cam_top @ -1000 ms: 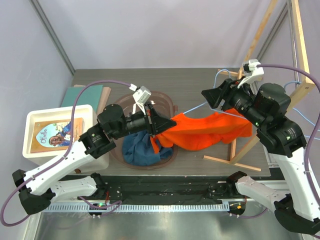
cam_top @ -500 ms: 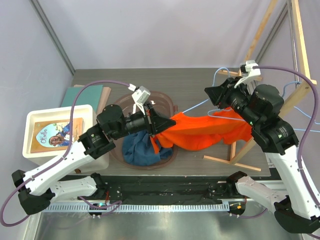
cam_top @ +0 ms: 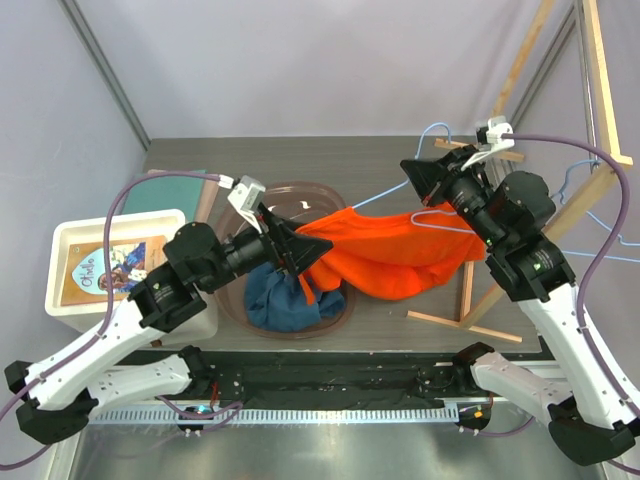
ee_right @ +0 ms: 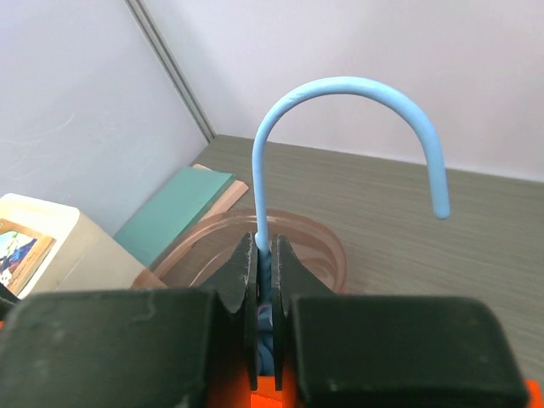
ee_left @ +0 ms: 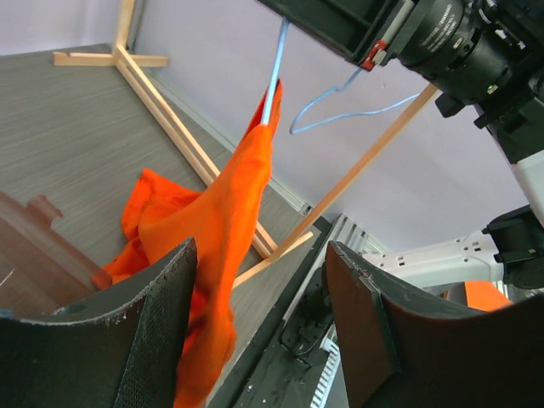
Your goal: Remove the t-shirt from the hanger
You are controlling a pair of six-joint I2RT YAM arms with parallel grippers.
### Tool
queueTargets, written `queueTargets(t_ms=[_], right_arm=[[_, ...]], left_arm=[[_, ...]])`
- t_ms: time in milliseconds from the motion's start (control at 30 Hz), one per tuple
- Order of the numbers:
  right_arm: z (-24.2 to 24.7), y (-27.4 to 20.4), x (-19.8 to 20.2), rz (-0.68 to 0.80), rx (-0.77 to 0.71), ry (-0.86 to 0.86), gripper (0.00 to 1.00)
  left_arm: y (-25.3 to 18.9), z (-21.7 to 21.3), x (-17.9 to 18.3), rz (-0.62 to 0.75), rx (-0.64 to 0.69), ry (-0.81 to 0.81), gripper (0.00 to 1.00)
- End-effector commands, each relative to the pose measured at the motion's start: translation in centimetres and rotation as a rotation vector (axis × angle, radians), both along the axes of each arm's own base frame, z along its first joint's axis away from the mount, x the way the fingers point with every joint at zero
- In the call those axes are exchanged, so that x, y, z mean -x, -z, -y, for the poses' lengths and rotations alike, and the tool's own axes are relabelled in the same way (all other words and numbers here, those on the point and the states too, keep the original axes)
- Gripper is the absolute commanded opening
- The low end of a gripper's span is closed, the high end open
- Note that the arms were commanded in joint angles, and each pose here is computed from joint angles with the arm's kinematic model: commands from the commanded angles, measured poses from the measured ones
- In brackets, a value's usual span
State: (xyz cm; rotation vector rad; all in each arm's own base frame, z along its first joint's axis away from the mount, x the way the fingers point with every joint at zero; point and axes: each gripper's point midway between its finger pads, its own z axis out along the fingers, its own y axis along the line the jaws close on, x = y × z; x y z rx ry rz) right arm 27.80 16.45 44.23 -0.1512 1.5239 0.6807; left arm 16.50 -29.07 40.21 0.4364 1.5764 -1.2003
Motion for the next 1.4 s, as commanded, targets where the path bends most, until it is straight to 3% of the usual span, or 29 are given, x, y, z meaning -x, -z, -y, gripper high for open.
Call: queueTargets(t_ms=[0,167,433,633,933,1133,1233,1367], right_arm=[[0.0,-6.0,1.7,0.236,-0.055,-0.038,0.01],[1.2,-7.3,2.6,0.333,-0.071,-0.002,0.01],[1.3,-8.6,2.5,0.391,-0.072,0.010,0.01],[1.3,-9.3,1.6,0.376,-0.088,0.035,0.01],[1.6,-9.1,0.5,0.352,-0.092,0.075,0.01],[3.2,-8.3,-0.3,0.313,-0.129,0.172,0.01],[4.4,-8.3,-0.5,0.279,-0.217,0.234,0.01],[3.9,-9.2,0.2,0.277,-0.316,0.183,0.01]], left_arm=[[1.6,-1.6,0.2,-0.027,-0.049,-0.047,0.63],[3.1,-2.2,0.3,-0.067,-0.109,-0.062,0.63],[2.8,-3.6,-0.2,-0.060,-0.106,-0.131,0.45],[2.0,-5.0,-0.6,-0.050,-0.145,-0.188,0.00],[-2.3,-12.7,-1.6,-0.003,-0.020,-0.488,0.00],[-2.1,-18.0,-1.3,0.004,0.067,-0.662,0.00],[-0.8,-18.3,-1.1,-0.006,0.049,-0.666,0.00],[0.9,-17.2,-1.2,-0.048,0.013,-0.638,0.00]])
